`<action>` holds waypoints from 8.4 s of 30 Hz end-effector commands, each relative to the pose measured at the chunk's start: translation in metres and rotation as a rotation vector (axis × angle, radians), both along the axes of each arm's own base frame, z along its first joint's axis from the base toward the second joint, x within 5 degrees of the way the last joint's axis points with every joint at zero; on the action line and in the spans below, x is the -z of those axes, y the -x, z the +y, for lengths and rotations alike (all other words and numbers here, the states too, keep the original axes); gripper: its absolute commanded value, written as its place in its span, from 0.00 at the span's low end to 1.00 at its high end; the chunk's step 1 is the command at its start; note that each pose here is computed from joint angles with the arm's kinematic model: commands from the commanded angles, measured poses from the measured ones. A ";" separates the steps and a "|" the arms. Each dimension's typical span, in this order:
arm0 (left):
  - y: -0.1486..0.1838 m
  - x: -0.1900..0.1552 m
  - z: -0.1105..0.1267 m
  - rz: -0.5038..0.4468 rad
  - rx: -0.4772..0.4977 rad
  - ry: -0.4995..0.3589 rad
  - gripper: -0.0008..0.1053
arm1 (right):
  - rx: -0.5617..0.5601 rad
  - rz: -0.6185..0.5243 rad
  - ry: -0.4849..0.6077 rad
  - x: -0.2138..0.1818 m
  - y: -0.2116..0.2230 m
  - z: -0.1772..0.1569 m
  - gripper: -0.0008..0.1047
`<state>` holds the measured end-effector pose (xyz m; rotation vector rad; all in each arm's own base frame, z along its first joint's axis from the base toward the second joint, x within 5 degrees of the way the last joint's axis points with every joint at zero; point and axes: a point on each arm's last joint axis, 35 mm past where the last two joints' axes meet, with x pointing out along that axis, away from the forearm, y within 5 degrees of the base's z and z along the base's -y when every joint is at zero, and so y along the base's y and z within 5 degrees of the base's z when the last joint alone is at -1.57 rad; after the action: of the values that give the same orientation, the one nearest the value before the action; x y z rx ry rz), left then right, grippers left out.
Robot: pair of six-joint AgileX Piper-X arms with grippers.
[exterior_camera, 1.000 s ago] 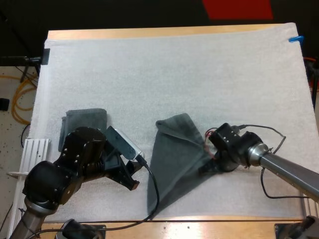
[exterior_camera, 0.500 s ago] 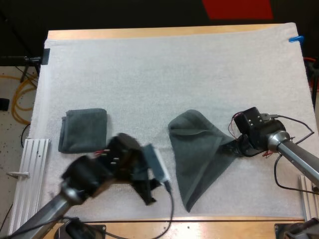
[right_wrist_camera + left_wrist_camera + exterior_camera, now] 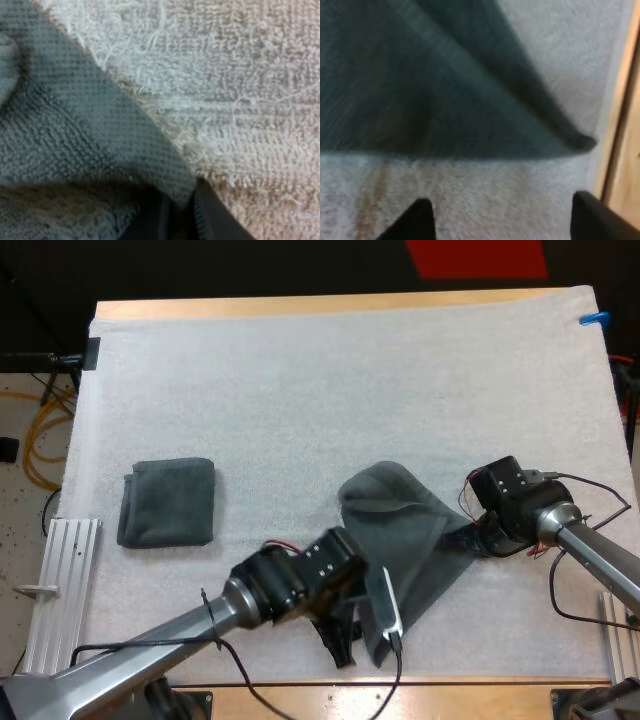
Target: Pick towel from pile fold and stack
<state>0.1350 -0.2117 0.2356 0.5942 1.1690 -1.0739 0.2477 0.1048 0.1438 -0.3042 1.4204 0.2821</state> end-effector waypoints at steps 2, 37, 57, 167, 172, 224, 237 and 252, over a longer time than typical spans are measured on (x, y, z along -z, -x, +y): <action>0.011 -0.002 -0.008 -0.013 0.043 0.016 0.52 | 0.010 0.017 0.031 0.000 0.002 -0.004 0.01; 0.015 0.093 -0.055 0.079 0.063 -0.187 0.54 | 0.007 0.031 0.037 0.000 0.003 -0.004 0.01; 0.011 0.105 -0.064 0.094 0.058 -0.258 0.01 | 0.007 0.031 0.037 0.000 0.003 -0.004 0.01; -0.188 0.058 0.135 0.140 -0.931 0.813 0.14 | 0.042 -0.446 -0.235 -0.061 -0.110 0.050 0.06; -0.189 0.056 0.135 0.130 -0.929 0.818 0.52 | 0.055 -0.448 -0.287 -0.063 -0.112 0.052 0.57; 0.003 -0.094 0.173 -0.119 -0.772 0.493 0.66 | 0.224 -0.291 -0.274 -0.090 0.045 -0.018 0.65; 0.006 -0.091 0.174 -0.083 -0.782 0.469 0.66 | 0.434 -0.025 -0.469 -0.019 0.004 -0.032 0.65; 0.006 -0.091 0.174 -0.084 -0.782 0.470 0.66 | 0.424 0.205 -0.713 0.014 -0.004 -0.034 0.64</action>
<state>0.1293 -0.0384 0.3244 -0.1924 0.9110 -0.5972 0.2510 0.0716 0.1305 0.6096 1.4530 0.4476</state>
